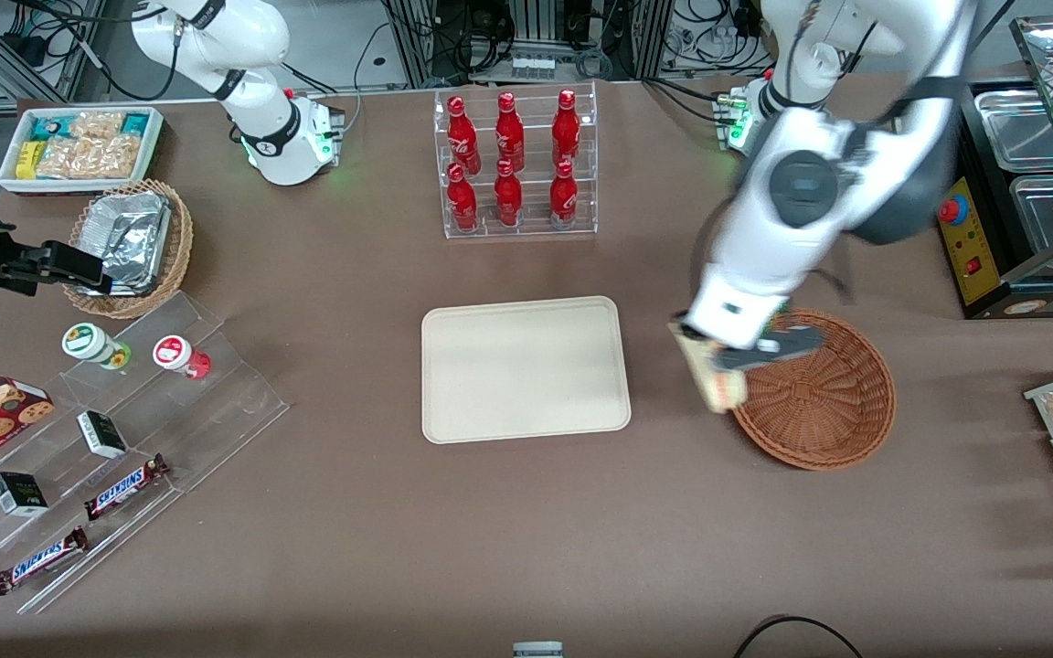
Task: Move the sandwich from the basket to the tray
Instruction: 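Lift the sandwich and carry it over the cream tray, then lower the sandwich onto the tray and open the left gripper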
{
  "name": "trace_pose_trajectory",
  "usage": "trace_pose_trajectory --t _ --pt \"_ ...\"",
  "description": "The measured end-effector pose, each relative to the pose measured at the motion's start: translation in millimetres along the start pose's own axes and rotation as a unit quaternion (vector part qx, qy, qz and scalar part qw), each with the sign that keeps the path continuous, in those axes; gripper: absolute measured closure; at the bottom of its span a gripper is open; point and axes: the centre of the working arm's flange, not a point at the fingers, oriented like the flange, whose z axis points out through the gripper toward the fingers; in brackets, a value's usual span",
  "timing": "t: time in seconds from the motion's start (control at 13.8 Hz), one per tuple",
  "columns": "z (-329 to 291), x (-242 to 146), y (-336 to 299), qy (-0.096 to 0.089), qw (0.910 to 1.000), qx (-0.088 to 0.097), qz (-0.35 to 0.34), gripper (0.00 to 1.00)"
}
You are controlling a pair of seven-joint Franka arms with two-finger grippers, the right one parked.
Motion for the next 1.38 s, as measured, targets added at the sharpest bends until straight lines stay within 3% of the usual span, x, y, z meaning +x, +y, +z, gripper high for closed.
trace_pose_trajectory --t 0.29,0.58,1.02,1.38 --pt "48 -33 96 -0.008 0.9984 0.013 0.055 0.85" --pt "96 -52 142 -0.017 0.9961 0.026 0.082 0.85" --pt "161 -74 186 -0.011 0.994 0.022 0.107 0.85" --pt "180 -80 196 -0.003 0.9935 0.011 0.113 0.85"
